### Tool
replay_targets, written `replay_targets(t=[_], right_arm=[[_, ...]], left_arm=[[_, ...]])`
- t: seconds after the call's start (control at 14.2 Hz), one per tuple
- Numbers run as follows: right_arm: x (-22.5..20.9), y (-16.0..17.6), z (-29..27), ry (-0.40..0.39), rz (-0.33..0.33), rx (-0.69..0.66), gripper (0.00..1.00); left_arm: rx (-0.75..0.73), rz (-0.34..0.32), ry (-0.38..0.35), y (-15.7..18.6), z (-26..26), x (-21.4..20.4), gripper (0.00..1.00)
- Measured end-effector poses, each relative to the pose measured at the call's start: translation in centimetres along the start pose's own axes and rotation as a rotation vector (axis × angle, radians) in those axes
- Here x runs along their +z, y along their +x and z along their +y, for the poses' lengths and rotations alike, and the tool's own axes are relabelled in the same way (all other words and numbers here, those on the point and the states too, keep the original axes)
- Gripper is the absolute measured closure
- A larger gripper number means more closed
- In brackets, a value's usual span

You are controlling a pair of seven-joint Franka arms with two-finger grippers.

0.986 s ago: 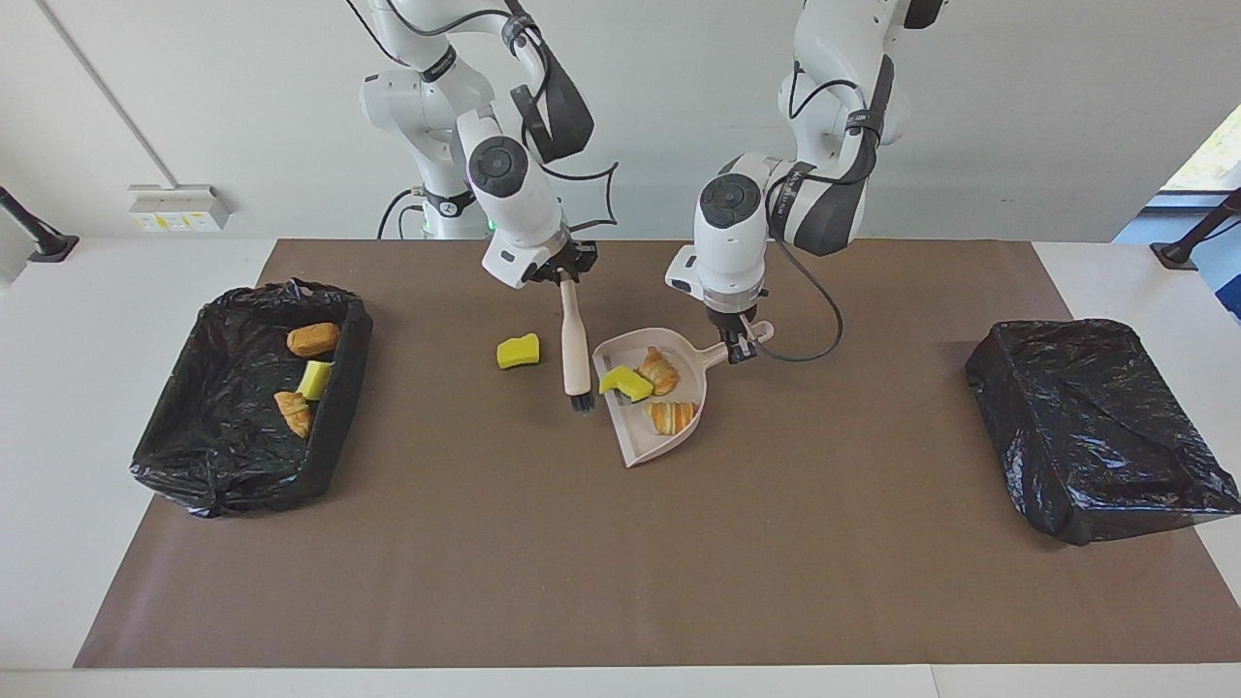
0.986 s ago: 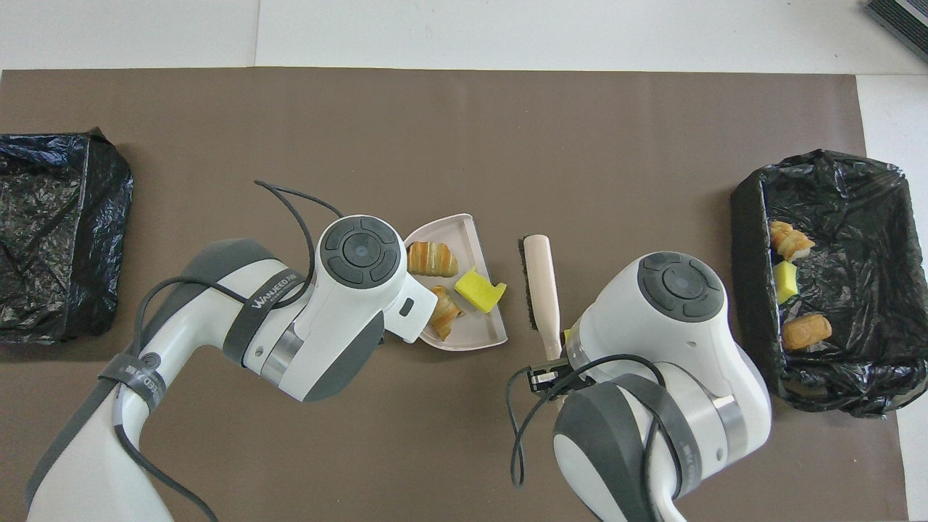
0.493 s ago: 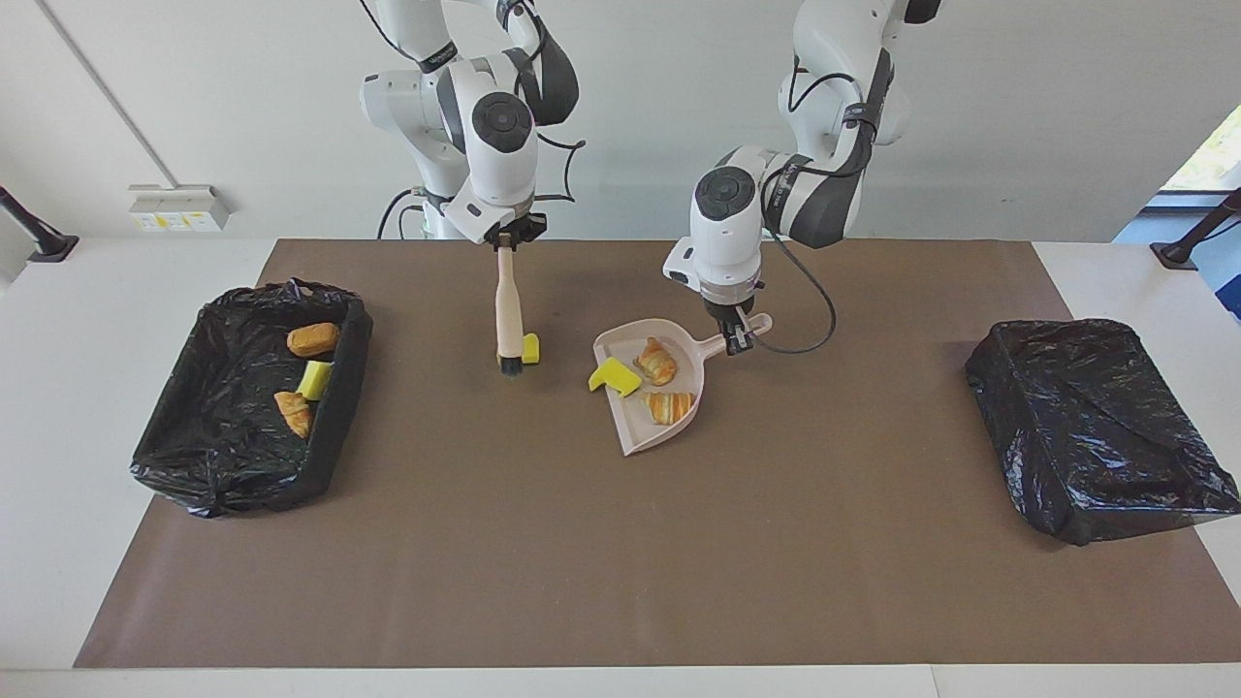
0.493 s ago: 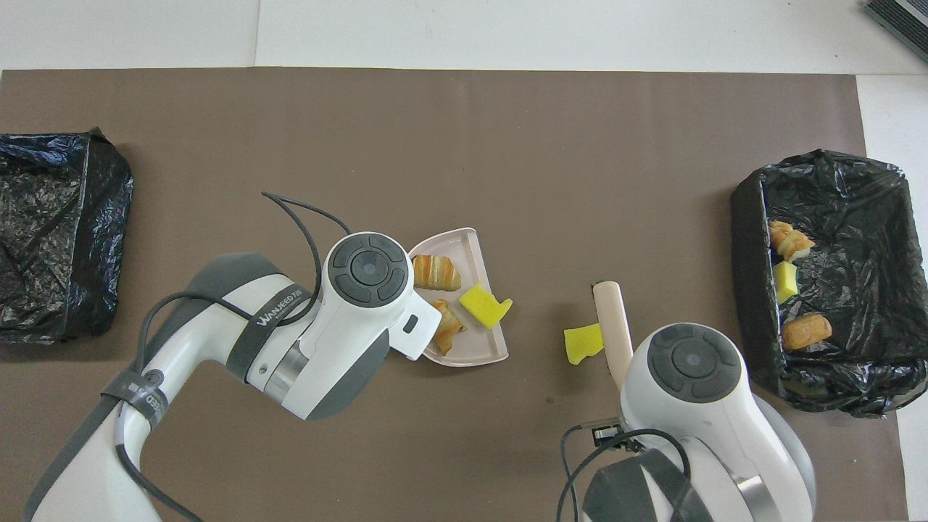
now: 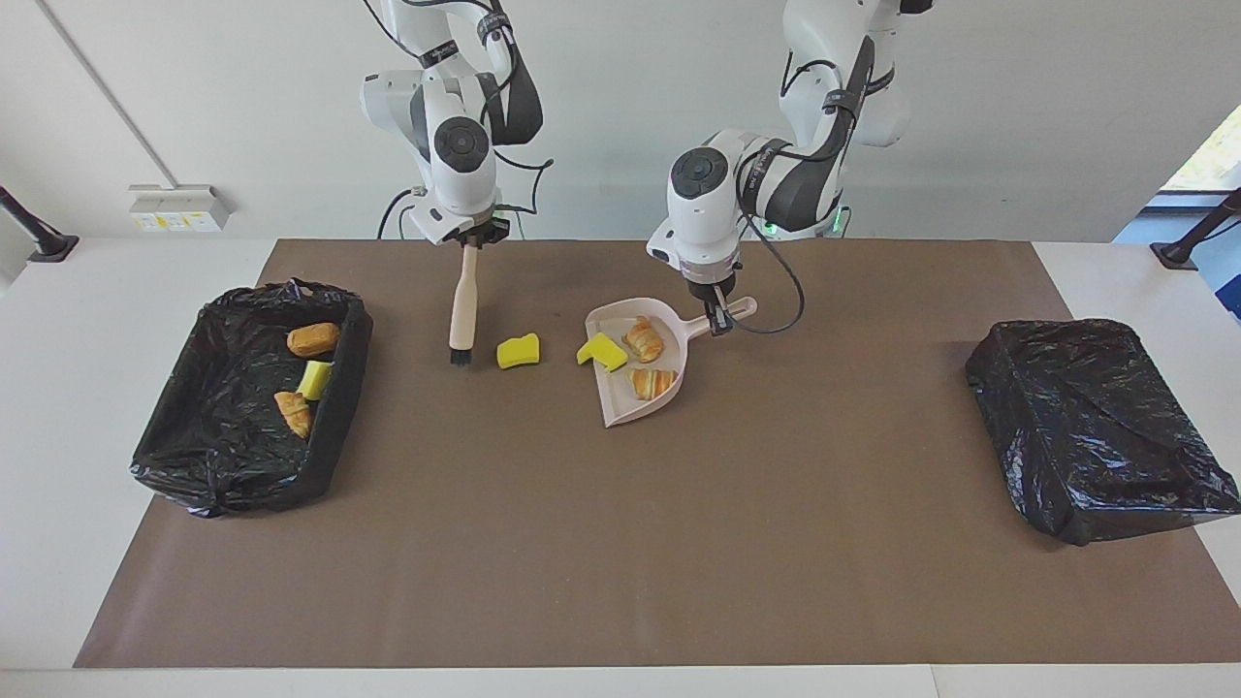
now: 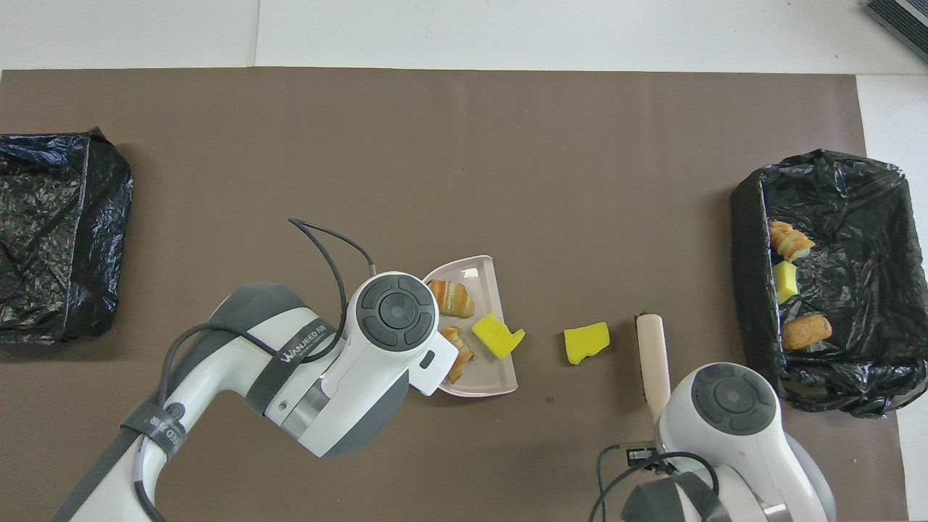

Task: Sweep and dump trash in bin
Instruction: 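Sweep the remaining pieces with the right gripper into the dustpan held by the left gripper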

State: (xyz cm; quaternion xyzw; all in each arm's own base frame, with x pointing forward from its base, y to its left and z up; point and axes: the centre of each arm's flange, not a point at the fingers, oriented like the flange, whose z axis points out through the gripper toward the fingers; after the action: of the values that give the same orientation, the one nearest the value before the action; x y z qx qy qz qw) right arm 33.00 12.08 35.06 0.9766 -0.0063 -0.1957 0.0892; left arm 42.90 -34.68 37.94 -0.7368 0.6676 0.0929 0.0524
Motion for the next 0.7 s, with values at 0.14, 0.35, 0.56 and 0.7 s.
replay_targets(t=[0.14,0.35,0.56,0.7], right_arm=[[1.4,0.2,-0.6,0.07,-0.014,0.019,0.74],[2.0,1.8,-2.3,0.174,0.026,0.038,0.74],[2.7,3.4,-4.0,0.269,0.014,0.062,0.74],[2.1,4.1,-6.2,0.331,0.014,0.061,0.74]], left_arm=[[-0.004,0.003,0.004,-0.2,0.3,0.1,0.68],[-0.01,0.005,0.005,-0.3,0.3,0.2,0.68],[-0.012,0.004,0.004,-0.3,0.3,0.3,0.68],[-0.02,0.002,0.001,-0.5,0.1,0.5,0.68]])
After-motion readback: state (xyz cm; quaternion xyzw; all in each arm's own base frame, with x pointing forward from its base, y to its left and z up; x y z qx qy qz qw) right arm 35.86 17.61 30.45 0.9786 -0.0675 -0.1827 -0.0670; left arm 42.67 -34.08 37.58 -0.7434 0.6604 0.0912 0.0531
